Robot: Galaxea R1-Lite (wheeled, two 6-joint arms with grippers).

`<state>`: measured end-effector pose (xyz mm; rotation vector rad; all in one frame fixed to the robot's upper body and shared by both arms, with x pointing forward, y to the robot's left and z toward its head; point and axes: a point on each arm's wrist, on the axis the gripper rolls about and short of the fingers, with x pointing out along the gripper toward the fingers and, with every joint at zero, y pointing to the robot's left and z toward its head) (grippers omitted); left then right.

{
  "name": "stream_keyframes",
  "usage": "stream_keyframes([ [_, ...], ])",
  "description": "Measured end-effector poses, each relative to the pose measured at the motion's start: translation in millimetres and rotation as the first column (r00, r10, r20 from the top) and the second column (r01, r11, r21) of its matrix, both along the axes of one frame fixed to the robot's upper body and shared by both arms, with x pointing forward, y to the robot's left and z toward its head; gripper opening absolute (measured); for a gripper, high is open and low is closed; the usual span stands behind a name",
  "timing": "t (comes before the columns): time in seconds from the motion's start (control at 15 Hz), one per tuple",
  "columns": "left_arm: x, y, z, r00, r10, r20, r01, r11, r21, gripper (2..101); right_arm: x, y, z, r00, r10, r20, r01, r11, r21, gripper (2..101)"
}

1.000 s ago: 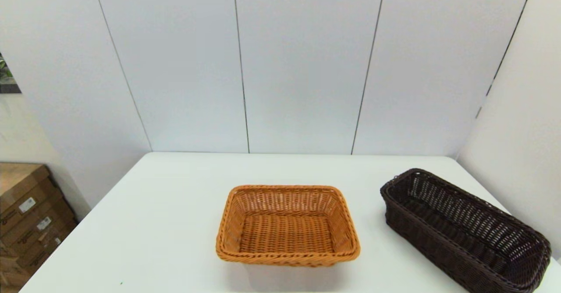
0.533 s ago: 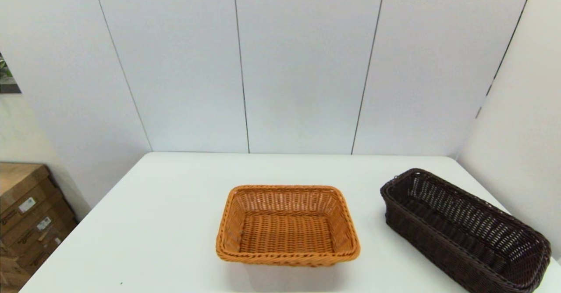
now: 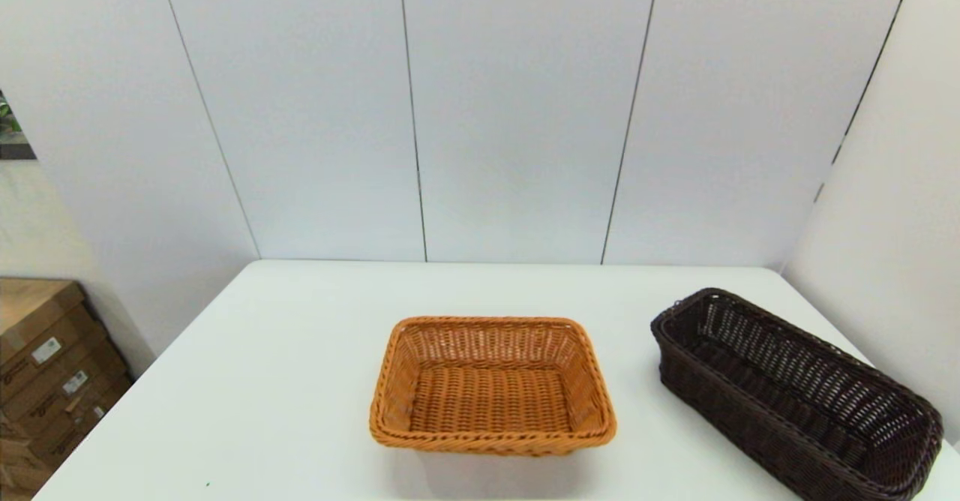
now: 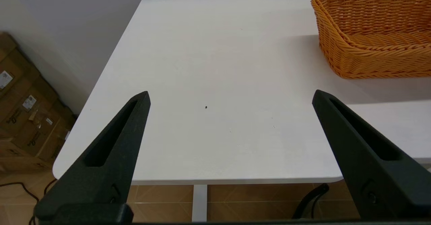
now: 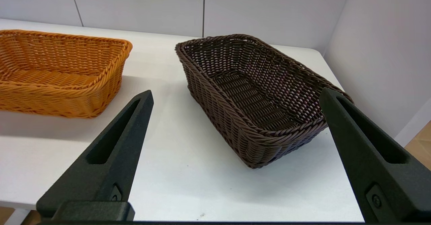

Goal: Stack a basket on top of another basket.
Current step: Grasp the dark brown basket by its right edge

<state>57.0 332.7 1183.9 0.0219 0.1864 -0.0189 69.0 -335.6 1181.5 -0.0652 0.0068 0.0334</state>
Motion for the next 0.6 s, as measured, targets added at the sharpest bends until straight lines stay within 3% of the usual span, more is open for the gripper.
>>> stream_keyframes([
  [0.2,1.8,0.7,-0.7,0.999,0.028,0.02,-0.028,1.0,0.007,97.8,0.0,0.0,0.0,1.0,0.0,0.0,0.0,1.0,0.0,97.7],
  [0.47,10.9,0.7,2.2,0.981,0.025,0.194,-0.026,1.0,0.005,97.8,0.0,0.0,0.0,1.0,0.0,0.0,0.0,1.0,0.0,97.7],
  [0.6,11.8,0.7,-0.4,0.982,0.026,0.19,-0.025,1.0,-0.006,97.8,0.0,0.0,0.0,1.0,0.0,0.0,0.0,1.0,0.0,97.7],
])
